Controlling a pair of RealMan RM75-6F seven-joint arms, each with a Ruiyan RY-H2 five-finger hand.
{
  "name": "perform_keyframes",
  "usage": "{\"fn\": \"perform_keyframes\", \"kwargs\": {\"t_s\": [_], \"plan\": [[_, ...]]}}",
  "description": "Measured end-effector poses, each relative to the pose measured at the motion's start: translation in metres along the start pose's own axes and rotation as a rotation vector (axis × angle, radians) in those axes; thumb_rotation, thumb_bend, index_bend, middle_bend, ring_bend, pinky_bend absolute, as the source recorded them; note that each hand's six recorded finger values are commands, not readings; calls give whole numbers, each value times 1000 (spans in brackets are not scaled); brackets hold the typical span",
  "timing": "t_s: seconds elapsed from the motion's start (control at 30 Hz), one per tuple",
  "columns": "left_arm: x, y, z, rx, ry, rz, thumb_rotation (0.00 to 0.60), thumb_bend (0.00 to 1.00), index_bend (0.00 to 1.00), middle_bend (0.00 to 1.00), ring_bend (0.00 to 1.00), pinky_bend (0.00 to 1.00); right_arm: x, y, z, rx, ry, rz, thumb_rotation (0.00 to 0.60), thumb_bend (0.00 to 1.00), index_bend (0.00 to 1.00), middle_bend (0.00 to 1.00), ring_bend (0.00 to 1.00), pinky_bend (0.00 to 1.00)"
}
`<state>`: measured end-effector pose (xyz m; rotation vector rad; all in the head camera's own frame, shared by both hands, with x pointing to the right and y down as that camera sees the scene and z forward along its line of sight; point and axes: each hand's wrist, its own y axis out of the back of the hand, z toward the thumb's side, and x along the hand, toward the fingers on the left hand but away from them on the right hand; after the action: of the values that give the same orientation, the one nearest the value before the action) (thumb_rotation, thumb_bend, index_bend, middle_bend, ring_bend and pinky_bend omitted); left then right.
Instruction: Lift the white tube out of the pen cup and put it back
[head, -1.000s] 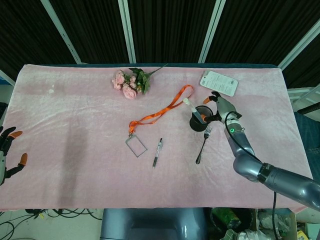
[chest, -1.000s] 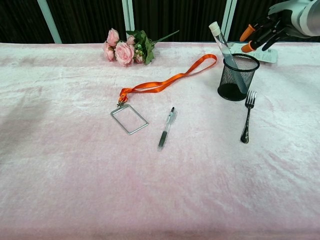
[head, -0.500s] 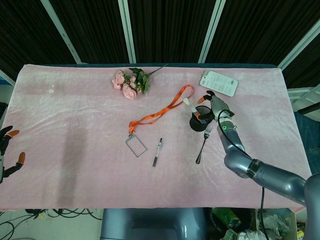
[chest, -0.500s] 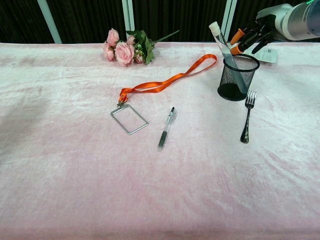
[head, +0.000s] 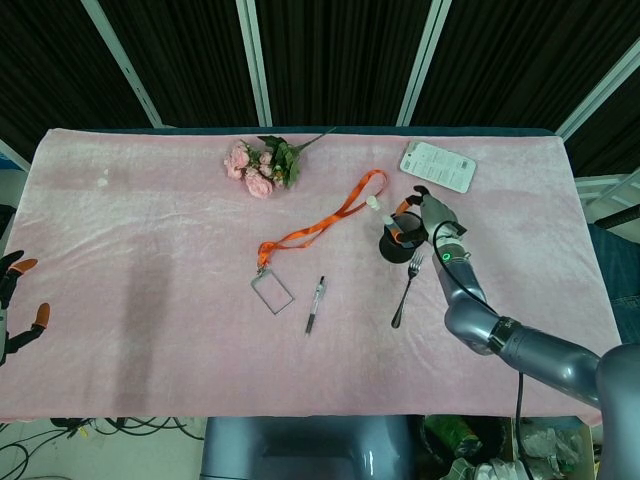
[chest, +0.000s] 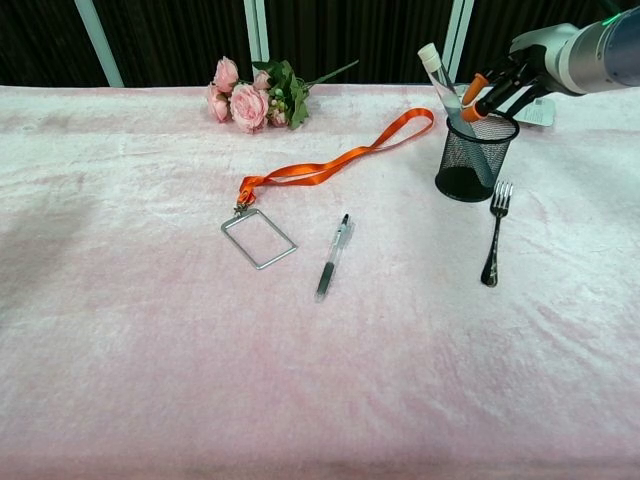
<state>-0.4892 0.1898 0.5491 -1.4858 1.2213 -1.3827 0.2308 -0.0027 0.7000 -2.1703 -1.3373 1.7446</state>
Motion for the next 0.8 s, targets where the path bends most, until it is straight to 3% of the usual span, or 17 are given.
{"fn": "perform_keyframes", "kwargs": {"t_s": [0.8], "plan": [[2, 1, -2, -4, 9, 6, 600, 387, 184, 116, 0, 69, -8, -12, 1, -13, -3, 12, 600, 231, 527, 54, 118, 193]]}}
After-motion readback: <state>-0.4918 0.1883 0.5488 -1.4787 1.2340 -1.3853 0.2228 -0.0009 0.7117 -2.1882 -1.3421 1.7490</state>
